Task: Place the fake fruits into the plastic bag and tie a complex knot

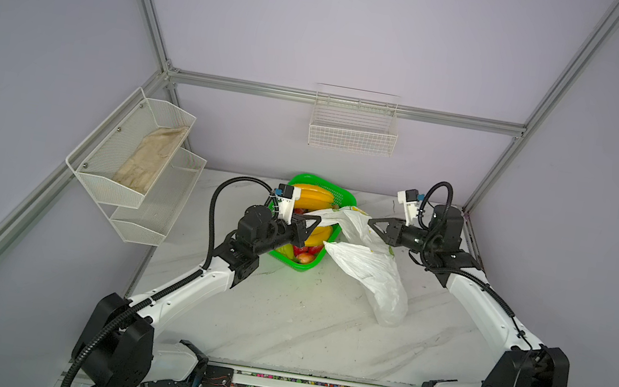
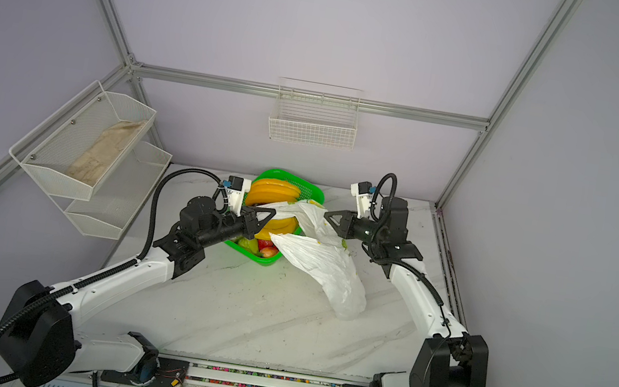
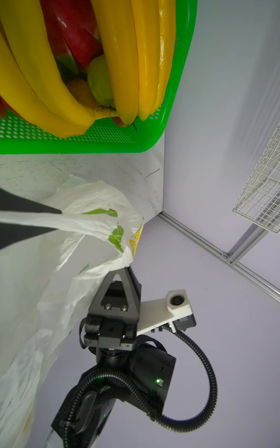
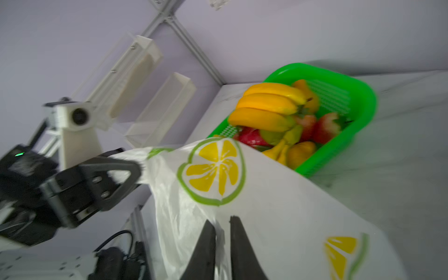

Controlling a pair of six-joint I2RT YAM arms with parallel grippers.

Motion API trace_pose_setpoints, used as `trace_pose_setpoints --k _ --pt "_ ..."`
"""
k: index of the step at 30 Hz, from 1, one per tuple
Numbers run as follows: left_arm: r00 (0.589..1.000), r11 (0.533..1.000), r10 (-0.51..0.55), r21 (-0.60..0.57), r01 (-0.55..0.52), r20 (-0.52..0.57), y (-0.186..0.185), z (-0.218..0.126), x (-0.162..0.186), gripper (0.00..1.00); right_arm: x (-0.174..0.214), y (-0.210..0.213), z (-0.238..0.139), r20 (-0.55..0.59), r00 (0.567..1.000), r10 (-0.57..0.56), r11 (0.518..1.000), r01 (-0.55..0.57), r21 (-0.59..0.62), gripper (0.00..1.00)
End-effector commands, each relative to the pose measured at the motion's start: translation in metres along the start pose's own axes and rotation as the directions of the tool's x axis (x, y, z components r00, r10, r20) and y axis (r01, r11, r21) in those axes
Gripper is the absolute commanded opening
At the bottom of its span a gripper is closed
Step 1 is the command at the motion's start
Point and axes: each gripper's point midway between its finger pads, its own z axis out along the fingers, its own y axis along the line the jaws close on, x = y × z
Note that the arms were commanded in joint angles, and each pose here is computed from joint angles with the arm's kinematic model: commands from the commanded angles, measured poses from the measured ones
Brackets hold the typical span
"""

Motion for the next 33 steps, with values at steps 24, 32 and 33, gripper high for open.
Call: trace_pose_setpoints --k 24,32,33 --pt "0.99 0.996 0.091 0.006 -0.091 -0.107 -0.038 0.026 -0.028 0.0 0.039 0.037 -0.026 -0.313 0.844 -0.435 0.737 0.534 0.414 0.97" --pt "0.989 0.995 0.1 -0.019 -0.103 -0.11 -0.031 0.025 -0.024 0.0 0.025 0.0 -0.029 -0.357 0.848 -0.391 0.59 0.529 0.61 0.85" --pt "0.989 0.994 0.1 -0.024 -0.103 -0.107 -0.029 0.024 -0.025 0.0 0.024 0.0 -0.028 -0.359 0.847 -0.391 0.589 0.53 0.61 0.8"
